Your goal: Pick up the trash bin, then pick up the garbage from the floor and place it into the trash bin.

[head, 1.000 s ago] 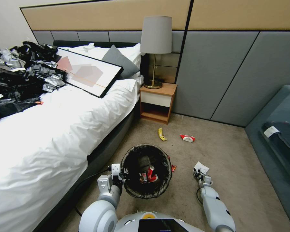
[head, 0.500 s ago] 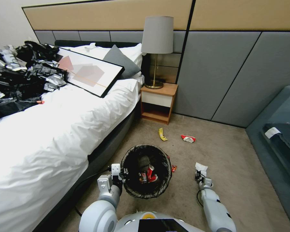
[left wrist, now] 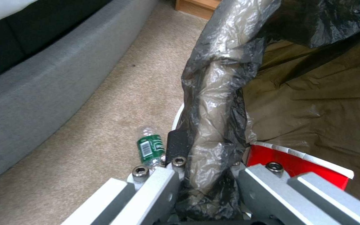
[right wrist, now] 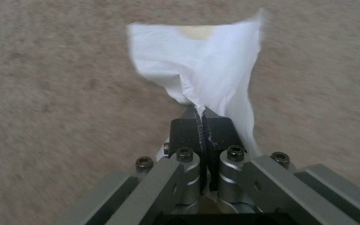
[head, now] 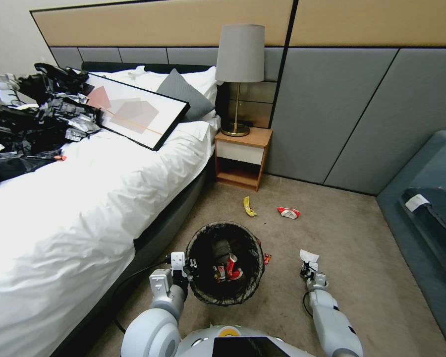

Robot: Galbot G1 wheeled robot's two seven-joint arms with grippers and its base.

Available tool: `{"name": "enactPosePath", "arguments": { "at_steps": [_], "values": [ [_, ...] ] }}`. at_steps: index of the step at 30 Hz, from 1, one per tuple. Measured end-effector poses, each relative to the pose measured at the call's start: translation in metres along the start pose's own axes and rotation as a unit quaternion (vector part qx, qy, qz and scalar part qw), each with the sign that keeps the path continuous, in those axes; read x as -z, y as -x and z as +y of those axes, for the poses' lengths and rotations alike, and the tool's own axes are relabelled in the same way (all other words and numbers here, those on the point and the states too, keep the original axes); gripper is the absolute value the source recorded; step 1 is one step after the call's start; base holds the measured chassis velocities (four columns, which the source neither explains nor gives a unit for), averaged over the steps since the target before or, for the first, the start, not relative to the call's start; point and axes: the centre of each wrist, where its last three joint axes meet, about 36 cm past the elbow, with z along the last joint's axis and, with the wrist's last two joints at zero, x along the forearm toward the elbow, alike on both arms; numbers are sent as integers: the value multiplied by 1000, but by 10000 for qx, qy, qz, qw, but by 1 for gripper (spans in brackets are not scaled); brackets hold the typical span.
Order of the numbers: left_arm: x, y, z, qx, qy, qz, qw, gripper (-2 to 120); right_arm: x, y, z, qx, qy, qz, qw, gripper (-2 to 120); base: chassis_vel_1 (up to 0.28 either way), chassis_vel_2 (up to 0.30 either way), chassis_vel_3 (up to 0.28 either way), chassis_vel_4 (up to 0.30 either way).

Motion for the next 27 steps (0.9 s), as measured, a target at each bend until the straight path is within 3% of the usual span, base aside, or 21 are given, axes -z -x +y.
{"name": "enactPosePath", "arguments": {
  "at_steps": [4,7,8,9,12,13,16,17,20,21,22,24,27],
  "values": [
    [-2,1,-1,-13,2,27,10000,0,50,-22,7,280,39,-1144,9930,0,-18,-29,-16,-17],
    [-2,2,-1,-6,9,31,10000,0,72,-37,11,459,51,-1587,9863,0,0,0,0,0],
    [-2,2,-1,-16,11,35,10000,0,91,-51,15,652,38,-1976,9781,0,0,0,0,0],
    [-2,2,-1,-16,11,35,10000,0,91,-51,15,652,38,-1976,9781,0,0,0,0,0],
    [-5,4,-2,-20,34,34,10000,0,127,-82,25,1275,-27,-2941,9472,0,0,0,0,0],
    [-5,4,-2,-20,34,34,10000,0,127,-82,25,1275,-27,-2941,9472,0,0,0,0,0],
    [-6,5,-3,-29,40,41,10000,0,157,-107,33,2006,-124,-3701,9070,0,0,0,0,0],
    [-6,5,-3,-29,40,41,10000,0,157,-107,33,2006,-124,-3701,9070,0,0,0,0,0],
    [-6,5,-3,-42,45,48,10000,0,182,-134,44,2932,-309,-4304,8531,0,0,0,0,0],
    [-6,5,-3,-42,45,48,10000,0,182,-134,44,2932,-309,-4304,8531,0,0,0,0,0],
    [-6,5,-3,-52,48,52,10000,0,190,-145,49,3315,-391,-4475,8297,0,0,0,0,0],
    [-7,6,-4,-59,56,64,9999,0,204,-164,62,3792,-456,-4691,7963,0,0,0,0,0],
    [-8,7,-4,-68,60,72,9999,0,210,-177,76,4114,-437,-4778,7749,0,0,0,0,0]
  ]
}}
